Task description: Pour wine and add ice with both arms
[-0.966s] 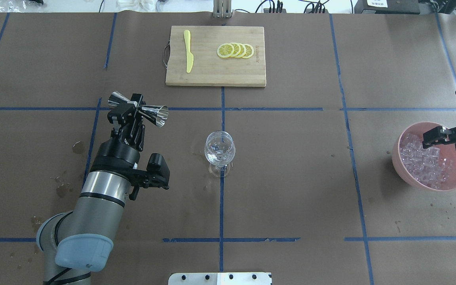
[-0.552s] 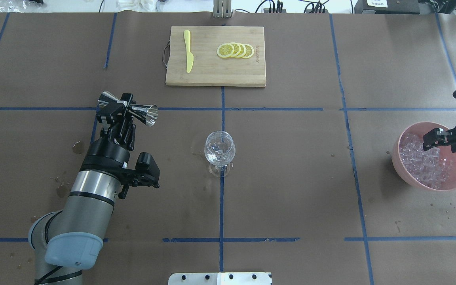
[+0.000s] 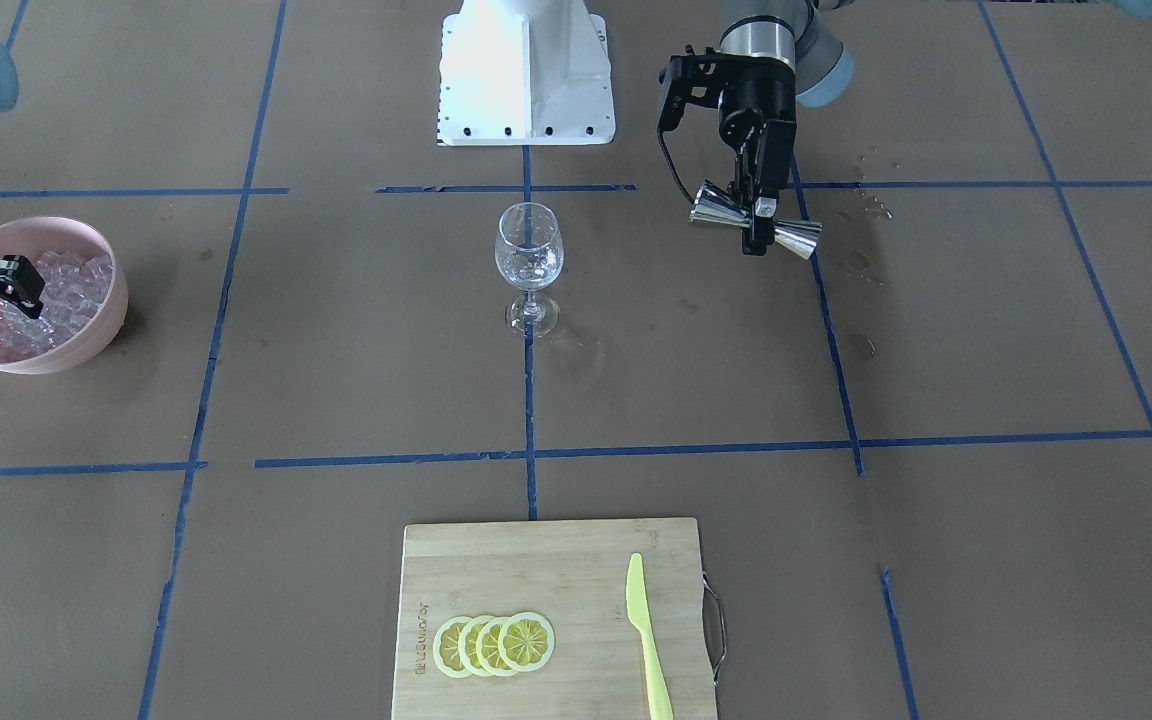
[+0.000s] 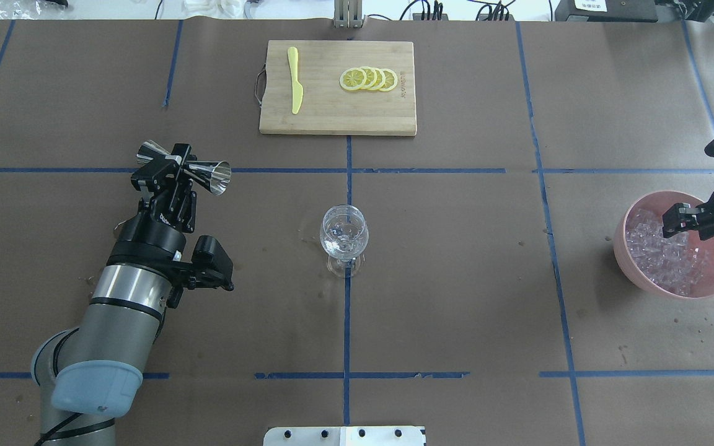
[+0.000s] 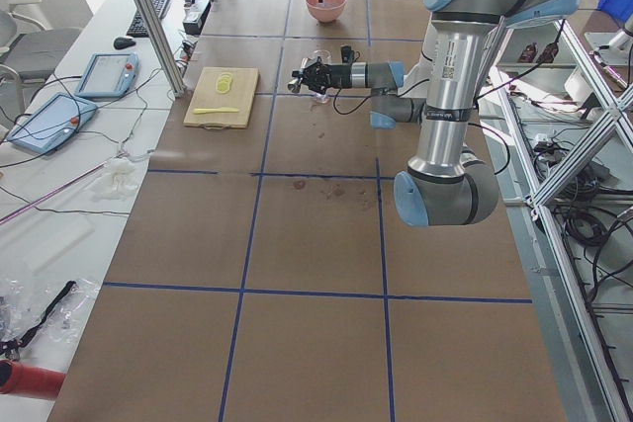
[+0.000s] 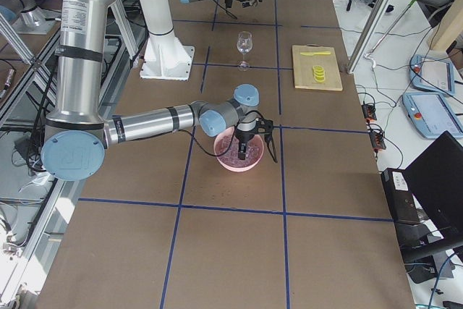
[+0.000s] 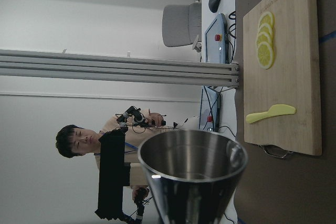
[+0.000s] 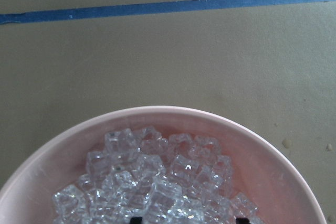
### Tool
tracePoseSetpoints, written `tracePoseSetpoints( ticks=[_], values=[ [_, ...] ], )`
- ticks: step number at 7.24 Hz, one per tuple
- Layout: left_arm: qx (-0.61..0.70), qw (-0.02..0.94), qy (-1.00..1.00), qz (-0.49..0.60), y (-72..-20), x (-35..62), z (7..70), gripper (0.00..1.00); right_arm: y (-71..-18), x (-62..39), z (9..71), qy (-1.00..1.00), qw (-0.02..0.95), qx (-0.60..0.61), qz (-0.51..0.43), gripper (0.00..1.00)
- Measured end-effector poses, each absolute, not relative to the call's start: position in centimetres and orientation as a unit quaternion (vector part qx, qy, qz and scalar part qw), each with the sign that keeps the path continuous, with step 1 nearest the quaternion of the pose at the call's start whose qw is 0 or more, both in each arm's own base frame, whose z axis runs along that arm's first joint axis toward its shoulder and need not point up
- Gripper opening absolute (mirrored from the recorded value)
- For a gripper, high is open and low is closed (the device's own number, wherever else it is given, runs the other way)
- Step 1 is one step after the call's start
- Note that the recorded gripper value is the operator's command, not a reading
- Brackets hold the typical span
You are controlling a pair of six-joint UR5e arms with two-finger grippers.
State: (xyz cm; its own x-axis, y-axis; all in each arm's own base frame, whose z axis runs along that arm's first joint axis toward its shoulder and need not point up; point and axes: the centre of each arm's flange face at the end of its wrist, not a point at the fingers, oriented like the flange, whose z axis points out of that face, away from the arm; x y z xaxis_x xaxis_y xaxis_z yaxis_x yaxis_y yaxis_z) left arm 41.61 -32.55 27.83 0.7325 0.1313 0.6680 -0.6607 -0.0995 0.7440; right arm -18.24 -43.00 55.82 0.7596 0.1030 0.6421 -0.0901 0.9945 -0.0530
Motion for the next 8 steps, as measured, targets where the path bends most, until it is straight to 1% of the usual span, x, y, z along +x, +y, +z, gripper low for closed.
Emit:
tracePoseSetpoints(
  ticks=[1, 2, 3, 4, 6, 7, 8],
  values=[
    [0.673, 0.642, -0.198, 0.309, -32.62, 41.37, 28.23, 0.00, -42.93, -18.41, 55.88, -0.343, 0.938, -0.010, 0.049, 0.63],
    [0.672, 0.642, -0.200, 0.309, -32.71, 41.17, 28.54, 0.00, -42.87, -18.56, 55.89, -0.343, 0.938, -0.011, 0.047, 0.58],
    [0.672, 0.643, -0.200, 0.308, -32.79, 41.02, 28.69, 0.00, -42.79, -18.73, 55.92, -0.343, 0.938, -0.012, 0.044, 0.48],
    [0.672, 0.643, -0.200, 0.307, -32.85, 40.87, 28.78, 0.00, -42.74, -18.90, 55.93, -0.343, 0.938, -0.012, 0.042, 0.34],
    [0.673, 0.644, -0.200, 0.304, -32.98, 40.64, 28.91, 0.00, -42.73, -19.00, 55.92, -0.343, 0.938, -0.012, 0.040, 0.05],
    [0.673, 0.644, -0.201, 0.304, -32.99, 40.61, 28.95, 0.00, -42.72, -19.03, 55.91, -0.343, 0.939, -0.011, 0.037, 0.00],
    [0.673, 0.644, -0.201, 0.304, -33.01, 40.57, 28.98, 0.00, -42.72, -19.03, 55.86, -0.343, 0.938, -0.010, 0.035, 0.00]
  ],
)
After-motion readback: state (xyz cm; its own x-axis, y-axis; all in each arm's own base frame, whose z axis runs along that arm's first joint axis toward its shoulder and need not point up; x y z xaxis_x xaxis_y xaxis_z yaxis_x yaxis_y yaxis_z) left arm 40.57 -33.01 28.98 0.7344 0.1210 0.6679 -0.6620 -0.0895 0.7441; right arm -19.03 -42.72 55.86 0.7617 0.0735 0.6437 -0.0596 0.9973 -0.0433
